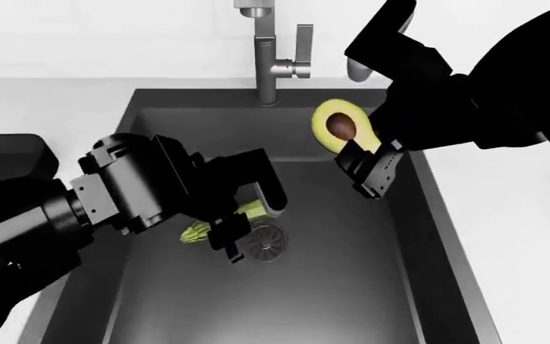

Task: Pick up the fruits and vegetables and place them in the sink. Turn on the sink faucet to wash them. Then turn the sink off and put them in the tray.

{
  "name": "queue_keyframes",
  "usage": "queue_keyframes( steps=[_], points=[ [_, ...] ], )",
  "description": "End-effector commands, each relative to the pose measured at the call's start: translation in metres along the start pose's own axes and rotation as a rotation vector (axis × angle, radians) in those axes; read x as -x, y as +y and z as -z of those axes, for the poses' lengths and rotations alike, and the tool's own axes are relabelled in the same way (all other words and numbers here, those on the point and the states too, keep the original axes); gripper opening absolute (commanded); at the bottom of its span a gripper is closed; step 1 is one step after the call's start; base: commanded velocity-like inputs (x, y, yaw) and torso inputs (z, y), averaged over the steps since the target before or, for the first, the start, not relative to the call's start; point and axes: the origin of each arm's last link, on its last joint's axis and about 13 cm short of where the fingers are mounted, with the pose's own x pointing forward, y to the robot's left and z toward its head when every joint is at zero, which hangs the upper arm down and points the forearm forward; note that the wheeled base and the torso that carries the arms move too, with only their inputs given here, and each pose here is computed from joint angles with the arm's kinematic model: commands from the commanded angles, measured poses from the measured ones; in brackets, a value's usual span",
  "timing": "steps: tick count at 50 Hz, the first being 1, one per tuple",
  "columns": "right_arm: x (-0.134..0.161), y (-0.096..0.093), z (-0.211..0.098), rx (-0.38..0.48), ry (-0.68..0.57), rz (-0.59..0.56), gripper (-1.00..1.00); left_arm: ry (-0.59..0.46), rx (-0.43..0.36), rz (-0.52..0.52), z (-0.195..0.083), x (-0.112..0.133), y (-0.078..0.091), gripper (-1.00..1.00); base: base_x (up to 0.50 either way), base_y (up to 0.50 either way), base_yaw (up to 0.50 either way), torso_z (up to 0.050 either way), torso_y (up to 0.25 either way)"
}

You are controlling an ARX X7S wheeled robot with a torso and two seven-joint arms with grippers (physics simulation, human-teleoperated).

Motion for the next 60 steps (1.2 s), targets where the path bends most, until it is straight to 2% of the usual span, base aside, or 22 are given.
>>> queue_keyframes(
  steps=[1,11,24,35,60],
  points=[
    [-0.001,-0.001,0.000,0.001,-0.010,0.004,-1.00,-0.056,-0.016,-0.089,-0.001,0.026,0.001,-1.00,0.00,0.00,0.00,-0.006,0.250],
    [-0.003,-0.004,-0.001,-0.010,-0.020,0.025,-1.00,-0.114,-0.019,-0.139,-0.004,0.055,0.000,-1.00,0.00,0.00,0.00,-0.006,0.250],
    [-0.006,-0.008,-0.006,-0.016,-0.034,0.062,-1.00,-0.180,0.055,-0.234,0.001,0.087,0.005,-1.00,0.00,0.00,0.00,-0.006,0.250],
    [-0.009,-0.011,-0.008,-0.026,-0.029,0.098,-1.00,-0.225,0.079,-0.281,0.004,0.105,0.007,-1.00,0.00,0.00,0.00,-0.006,0.246],
    [0.000,-0.010,-0.009,-0.030,-0.028,0.143,-1.00,-0.315,0.022,-0.363,-0.008,0.141,0.004,-1.00,-0.36,0.36,0.00,0.000,0.004]
  ],
)
